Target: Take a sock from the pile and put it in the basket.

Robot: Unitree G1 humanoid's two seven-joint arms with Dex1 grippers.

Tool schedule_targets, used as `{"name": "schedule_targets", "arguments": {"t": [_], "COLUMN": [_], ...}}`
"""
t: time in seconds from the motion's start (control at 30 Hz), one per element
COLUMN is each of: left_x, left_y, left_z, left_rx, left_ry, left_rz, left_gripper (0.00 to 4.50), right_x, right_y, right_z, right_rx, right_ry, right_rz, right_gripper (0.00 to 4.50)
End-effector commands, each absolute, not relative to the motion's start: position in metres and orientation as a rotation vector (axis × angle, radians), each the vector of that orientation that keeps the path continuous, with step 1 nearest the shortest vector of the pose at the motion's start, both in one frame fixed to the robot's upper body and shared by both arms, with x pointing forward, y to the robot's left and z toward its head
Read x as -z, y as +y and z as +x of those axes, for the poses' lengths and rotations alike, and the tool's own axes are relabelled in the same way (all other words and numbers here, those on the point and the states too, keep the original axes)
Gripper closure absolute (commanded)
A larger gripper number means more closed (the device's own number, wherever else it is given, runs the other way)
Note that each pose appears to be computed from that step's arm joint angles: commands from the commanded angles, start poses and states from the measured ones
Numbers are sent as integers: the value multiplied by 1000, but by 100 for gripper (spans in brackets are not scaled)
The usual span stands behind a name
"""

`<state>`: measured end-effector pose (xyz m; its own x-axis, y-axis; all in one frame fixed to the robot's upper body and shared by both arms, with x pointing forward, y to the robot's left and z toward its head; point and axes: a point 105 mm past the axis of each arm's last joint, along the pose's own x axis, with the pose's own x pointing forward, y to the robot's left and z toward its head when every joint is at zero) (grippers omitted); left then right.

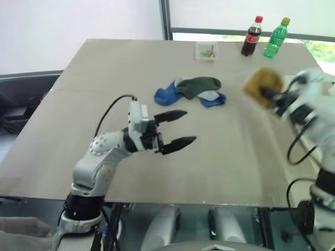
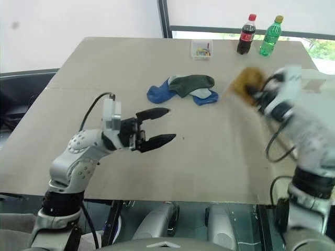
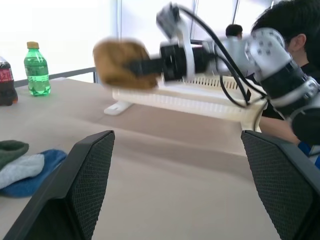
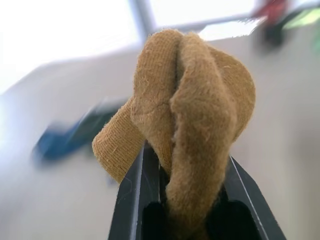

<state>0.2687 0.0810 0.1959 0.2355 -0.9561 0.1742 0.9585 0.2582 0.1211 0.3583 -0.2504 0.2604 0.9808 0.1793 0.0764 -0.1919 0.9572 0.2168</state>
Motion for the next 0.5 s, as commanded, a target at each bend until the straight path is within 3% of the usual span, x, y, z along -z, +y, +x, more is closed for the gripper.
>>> {"name": "schedule_targets", "arguments": {"t": [0.03, 0.17, 0.33, 0.5], "left_x": [-201, -204, -206, -207], "left_y": [76, 73, 69, 66], "left_z": [271, 275, 276, 274], "left_rx": [1314, 1297, 1271, 1264], "left_ry": [-261, -280, -297, -302], "left_rz": [-12, -28, -34, -34], "left_gripper": [22, 22, 22, 22], "right_x": [-275, -251, -213, -196], "right_y": [-303, -330, -340, -348], "right_z": [366, 375, 383, 390], "right_rx": [30, 181, 250, 288], "right_ry": [-87, 20, 117, 147], "right_rz": [293, 318, 391, 433], "right_gripper": [425, 425, 425, 425]}}
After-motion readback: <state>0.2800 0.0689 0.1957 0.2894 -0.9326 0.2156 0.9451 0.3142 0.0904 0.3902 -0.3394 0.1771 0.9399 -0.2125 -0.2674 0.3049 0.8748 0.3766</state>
